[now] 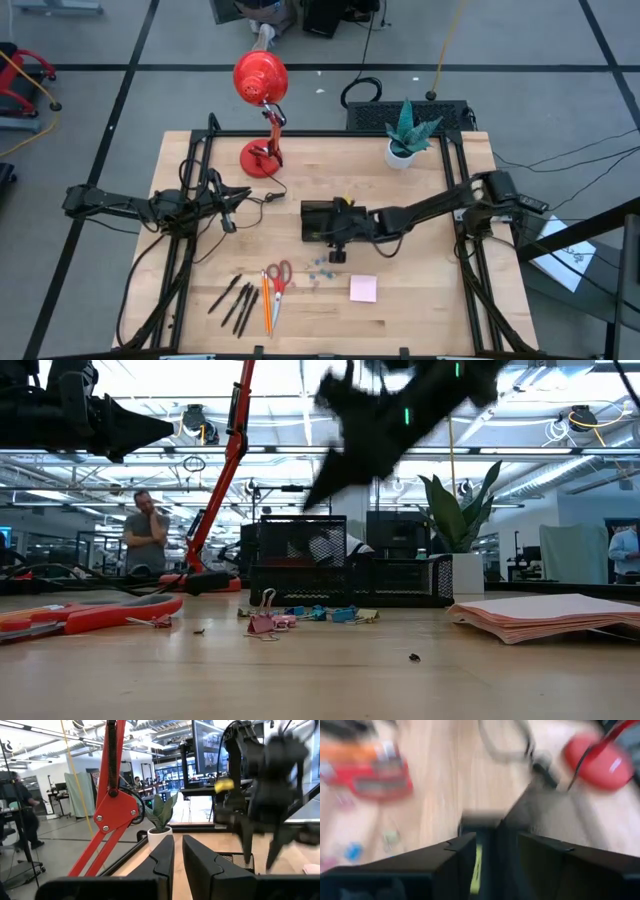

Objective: Pick and place office supplies into organizer
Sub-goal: Put the black pen into the desk organizer

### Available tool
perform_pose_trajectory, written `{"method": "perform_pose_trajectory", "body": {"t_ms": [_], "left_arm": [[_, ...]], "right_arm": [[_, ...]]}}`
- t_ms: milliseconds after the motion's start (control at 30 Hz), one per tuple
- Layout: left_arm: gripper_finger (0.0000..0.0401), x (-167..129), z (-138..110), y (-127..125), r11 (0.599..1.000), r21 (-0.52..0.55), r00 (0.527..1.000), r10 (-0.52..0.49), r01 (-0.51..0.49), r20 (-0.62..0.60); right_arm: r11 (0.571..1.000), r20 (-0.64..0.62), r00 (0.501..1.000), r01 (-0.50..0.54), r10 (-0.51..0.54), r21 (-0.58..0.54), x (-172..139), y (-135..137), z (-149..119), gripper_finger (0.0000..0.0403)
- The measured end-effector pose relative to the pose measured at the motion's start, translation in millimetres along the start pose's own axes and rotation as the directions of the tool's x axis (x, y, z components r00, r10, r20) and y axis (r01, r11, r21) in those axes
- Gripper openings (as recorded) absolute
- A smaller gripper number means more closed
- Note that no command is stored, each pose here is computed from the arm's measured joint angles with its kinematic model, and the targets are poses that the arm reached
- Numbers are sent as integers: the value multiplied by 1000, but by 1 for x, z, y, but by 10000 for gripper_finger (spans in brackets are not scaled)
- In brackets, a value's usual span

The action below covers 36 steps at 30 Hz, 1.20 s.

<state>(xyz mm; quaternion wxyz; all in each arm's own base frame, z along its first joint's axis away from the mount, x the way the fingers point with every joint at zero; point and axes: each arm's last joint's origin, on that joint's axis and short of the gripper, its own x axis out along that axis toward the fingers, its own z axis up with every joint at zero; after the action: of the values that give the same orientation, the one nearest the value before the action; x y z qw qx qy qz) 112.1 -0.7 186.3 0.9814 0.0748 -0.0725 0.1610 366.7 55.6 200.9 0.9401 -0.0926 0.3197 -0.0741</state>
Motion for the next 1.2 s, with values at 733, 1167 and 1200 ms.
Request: {"method": "perform_pose_trajectory", "body": {"t_ms": [733,1167,1200], "left_arm": [[47,0,-3,-1,999,-32,1000,-7,6,-29],[47,-2,-9,-8,980,-102,981,-181,174,-69],[47,-2,-9,-11,969,-112,971,-228,219,-72]], "right_arm": [[989,454,878,-128,148,-76,-141,52,-7,1],[965,585,803,-228,111,130,-122,34,-124,1],[959,597,796,-238,103,152,-123,31,-128,1]]}}
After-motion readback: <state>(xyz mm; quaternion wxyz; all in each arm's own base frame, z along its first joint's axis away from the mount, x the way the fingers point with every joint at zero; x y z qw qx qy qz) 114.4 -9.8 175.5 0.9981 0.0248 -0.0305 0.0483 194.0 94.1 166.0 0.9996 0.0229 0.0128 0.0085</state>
